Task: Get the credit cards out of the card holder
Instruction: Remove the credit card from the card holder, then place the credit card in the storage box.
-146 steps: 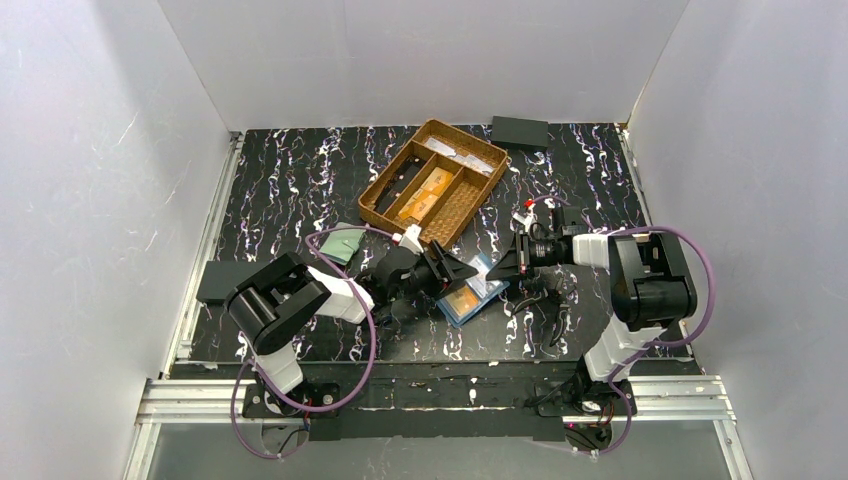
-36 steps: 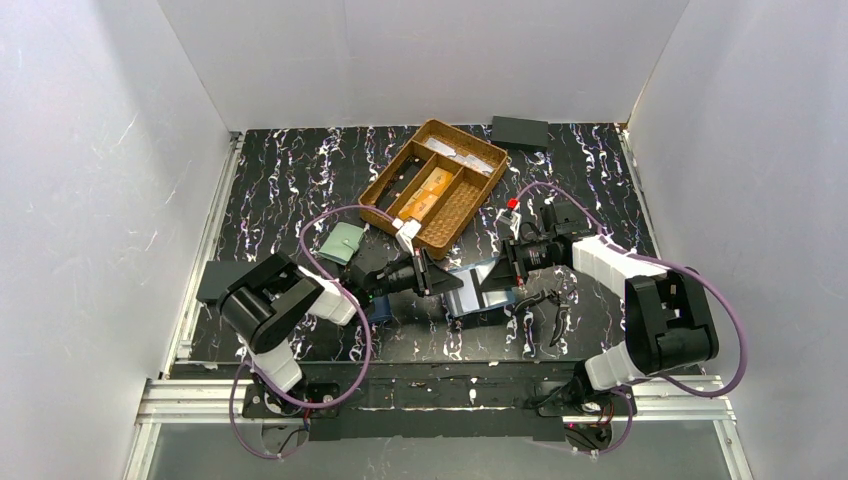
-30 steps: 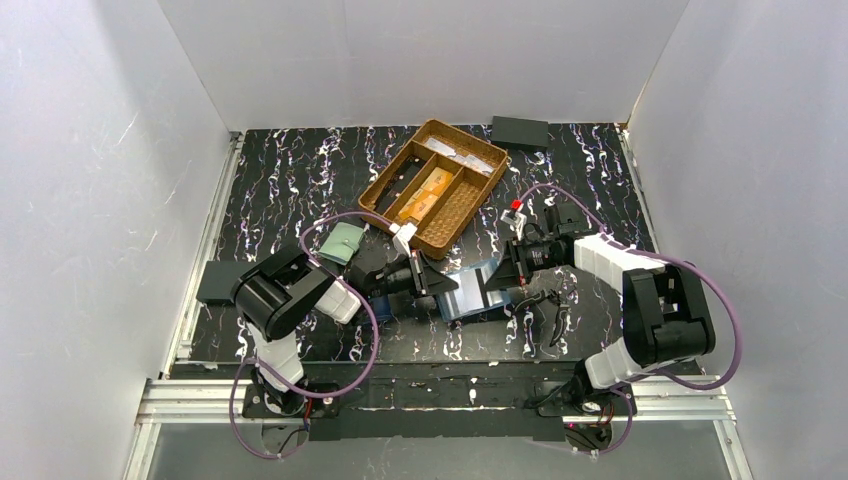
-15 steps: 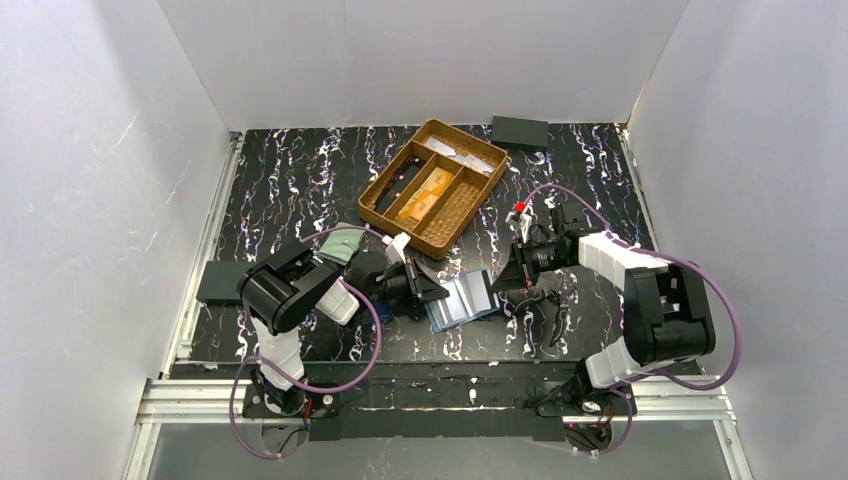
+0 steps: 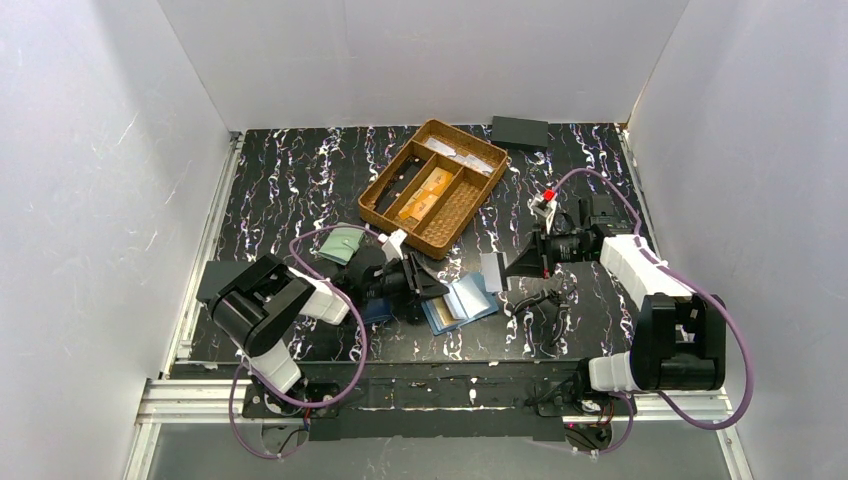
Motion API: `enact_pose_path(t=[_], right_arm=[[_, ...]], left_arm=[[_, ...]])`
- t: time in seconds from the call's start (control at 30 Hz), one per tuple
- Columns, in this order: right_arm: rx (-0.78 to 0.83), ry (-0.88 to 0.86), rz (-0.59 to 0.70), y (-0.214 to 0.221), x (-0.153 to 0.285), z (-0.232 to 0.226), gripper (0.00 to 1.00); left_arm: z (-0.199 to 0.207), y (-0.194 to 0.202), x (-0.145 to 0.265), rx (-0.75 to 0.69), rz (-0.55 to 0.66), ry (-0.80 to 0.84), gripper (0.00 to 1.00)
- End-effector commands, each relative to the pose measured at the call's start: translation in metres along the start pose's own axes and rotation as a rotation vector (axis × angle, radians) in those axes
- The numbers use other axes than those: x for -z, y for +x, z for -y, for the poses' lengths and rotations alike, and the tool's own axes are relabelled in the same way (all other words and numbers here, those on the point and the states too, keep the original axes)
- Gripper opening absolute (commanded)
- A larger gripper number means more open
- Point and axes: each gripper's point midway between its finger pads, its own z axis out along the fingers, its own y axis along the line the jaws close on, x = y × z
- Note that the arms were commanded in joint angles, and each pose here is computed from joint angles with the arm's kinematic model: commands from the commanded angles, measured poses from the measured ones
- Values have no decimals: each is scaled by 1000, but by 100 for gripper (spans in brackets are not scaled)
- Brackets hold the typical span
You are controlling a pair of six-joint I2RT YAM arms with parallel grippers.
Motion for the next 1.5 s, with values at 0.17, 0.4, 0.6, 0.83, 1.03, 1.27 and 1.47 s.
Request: enact_pose_path(t=[0.17,0.4,0.6,0.83,1.03,1.27,1.47], right_arm=[[36,-9,53,-11,12,-4,1],[94,-2,46,-11,16,-11,1],[251,-39,4,-12,23,-24,1],[509,-119,-72,-25,40,-40,1],[774,-153,-130,-37,36,-40,1],[1122,-102,-134,-58,30,-46,1],[1396,22,-200,-72,13,-47,1]], left_arm=[[28,-3,-2,-6,-38,41,29],[29,-5,38,-131,42,-70,31],[51,-20,83,-216,207,-73,54],[82,-35,113,-31,352,38,98],[107,-35,112,157,308,120,99],[141,-32,91,230,178,174,99],[161,-22,58,298,97,172,98]])
